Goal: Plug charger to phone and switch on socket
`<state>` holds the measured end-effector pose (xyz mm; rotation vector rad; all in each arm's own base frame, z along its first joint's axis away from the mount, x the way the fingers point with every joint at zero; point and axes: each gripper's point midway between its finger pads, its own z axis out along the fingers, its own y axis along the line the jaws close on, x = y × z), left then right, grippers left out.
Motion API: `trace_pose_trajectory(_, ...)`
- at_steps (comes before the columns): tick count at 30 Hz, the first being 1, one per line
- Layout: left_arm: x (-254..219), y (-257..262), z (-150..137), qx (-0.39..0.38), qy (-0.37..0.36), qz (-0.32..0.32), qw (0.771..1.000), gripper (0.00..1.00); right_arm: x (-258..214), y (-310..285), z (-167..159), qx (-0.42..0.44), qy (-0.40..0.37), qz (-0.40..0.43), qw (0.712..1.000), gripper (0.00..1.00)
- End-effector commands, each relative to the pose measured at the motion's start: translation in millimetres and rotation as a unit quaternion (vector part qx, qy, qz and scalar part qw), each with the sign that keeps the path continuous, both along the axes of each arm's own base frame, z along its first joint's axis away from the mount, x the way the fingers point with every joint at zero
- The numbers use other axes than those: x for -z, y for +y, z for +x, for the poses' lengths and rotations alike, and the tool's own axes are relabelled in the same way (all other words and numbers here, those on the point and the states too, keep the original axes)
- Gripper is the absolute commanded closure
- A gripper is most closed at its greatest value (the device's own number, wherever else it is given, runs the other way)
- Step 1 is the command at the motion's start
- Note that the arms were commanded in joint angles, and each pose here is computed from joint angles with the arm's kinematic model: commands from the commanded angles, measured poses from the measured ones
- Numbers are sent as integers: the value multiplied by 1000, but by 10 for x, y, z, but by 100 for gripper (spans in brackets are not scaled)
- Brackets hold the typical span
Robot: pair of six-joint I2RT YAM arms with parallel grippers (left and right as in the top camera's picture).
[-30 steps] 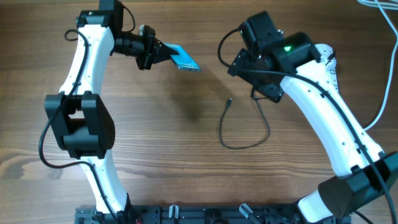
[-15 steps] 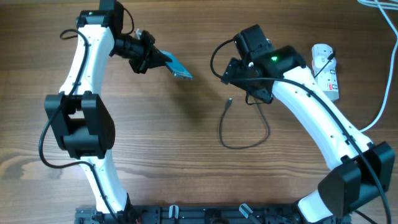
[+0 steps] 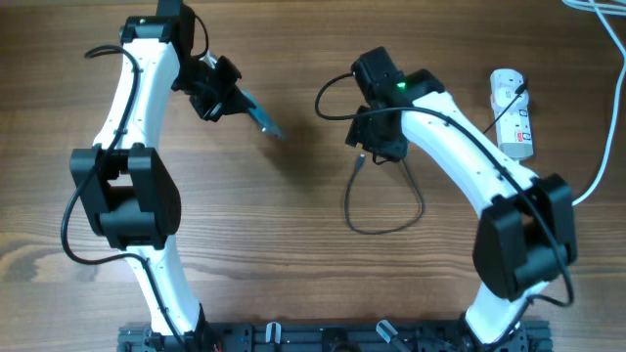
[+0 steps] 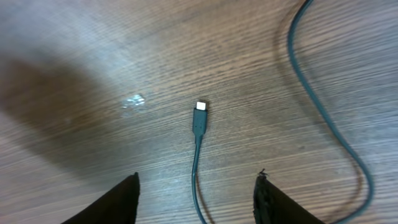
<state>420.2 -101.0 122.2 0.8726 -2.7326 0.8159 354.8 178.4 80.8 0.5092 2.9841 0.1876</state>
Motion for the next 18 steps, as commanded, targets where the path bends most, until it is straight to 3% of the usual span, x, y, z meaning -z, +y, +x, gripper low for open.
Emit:
trace_pose_trajectory(1,-65,126,-30,8,-16,42,999,96,286,40,-88,-5,45,0,999,48)
trace_pose_trajectory(7,-65,125,-29,8,-16,42,999,96,569,85,-211,-7,97,2,995,60)
trace_pose_trajectory(18,-65,125,-42,8,-14,42,999,96,676,85,-168,13,65,-61,996,60)
